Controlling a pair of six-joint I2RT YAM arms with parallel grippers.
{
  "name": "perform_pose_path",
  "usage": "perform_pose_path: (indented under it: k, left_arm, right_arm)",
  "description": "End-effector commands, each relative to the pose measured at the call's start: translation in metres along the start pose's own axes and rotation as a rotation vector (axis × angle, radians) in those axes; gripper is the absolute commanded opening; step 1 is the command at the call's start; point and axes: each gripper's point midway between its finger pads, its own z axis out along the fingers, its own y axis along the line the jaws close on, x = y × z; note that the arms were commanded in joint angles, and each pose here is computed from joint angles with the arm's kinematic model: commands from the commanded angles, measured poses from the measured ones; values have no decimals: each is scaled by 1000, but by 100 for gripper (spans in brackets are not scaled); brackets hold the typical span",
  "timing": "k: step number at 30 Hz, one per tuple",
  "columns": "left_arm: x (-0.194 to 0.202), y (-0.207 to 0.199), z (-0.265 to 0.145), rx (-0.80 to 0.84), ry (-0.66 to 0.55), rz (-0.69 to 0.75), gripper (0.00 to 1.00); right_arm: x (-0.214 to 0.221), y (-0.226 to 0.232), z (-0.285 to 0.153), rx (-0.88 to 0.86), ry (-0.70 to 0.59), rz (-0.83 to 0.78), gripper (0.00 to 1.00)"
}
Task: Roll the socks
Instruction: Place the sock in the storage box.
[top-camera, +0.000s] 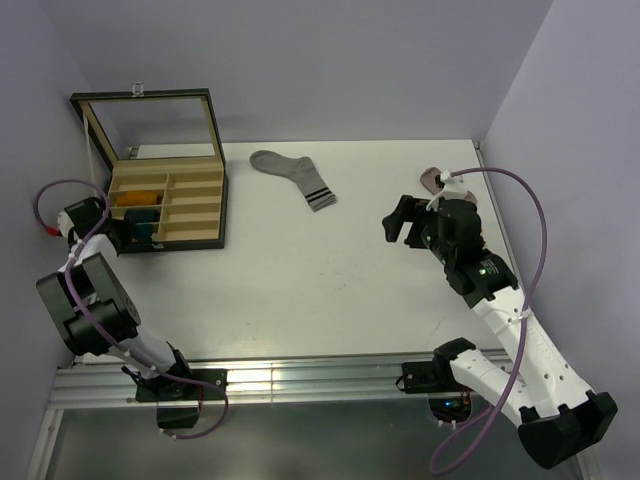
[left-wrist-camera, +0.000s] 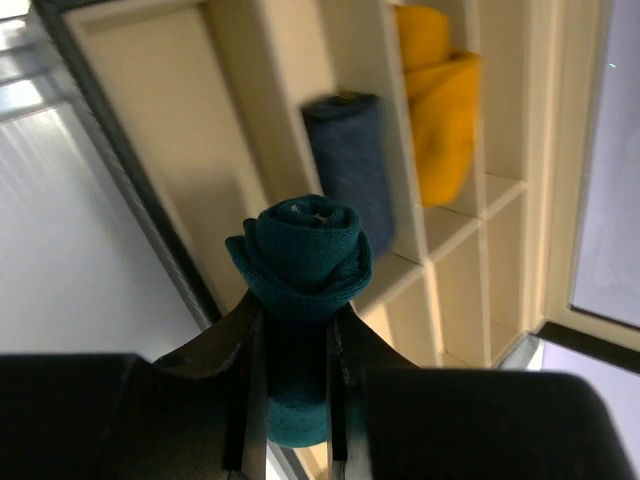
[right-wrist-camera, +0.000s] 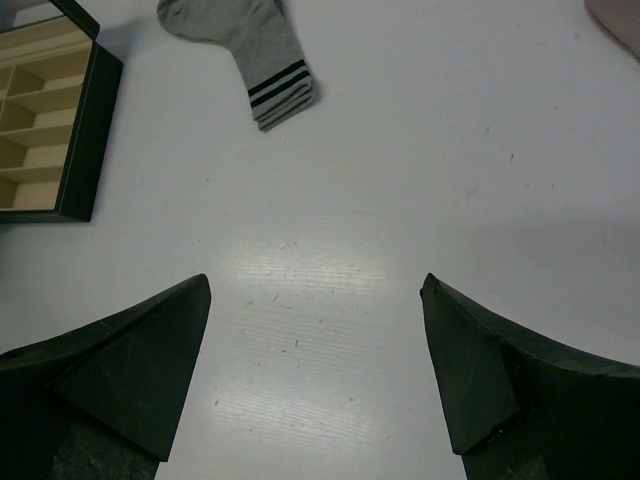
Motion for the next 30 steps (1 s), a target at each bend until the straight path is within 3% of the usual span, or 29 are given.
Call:
perform_pose_path:
  k: [1, 22, 30]
  left_arm:
    - [-10, -10, 11, 90, -29, -35, 0]
    - [-14, 38, 47, -168, -55, 7, 0]
    - [-3, 43, 70, -278, -14, 57, 13]
  right_arm:
    - [-5, 2, 3, -17, -19, -21, 93]
    - [-4, 0, 6, -15, -28, -40, 92]
    - [-5, -1, 8, -4, -26, -42, 92]
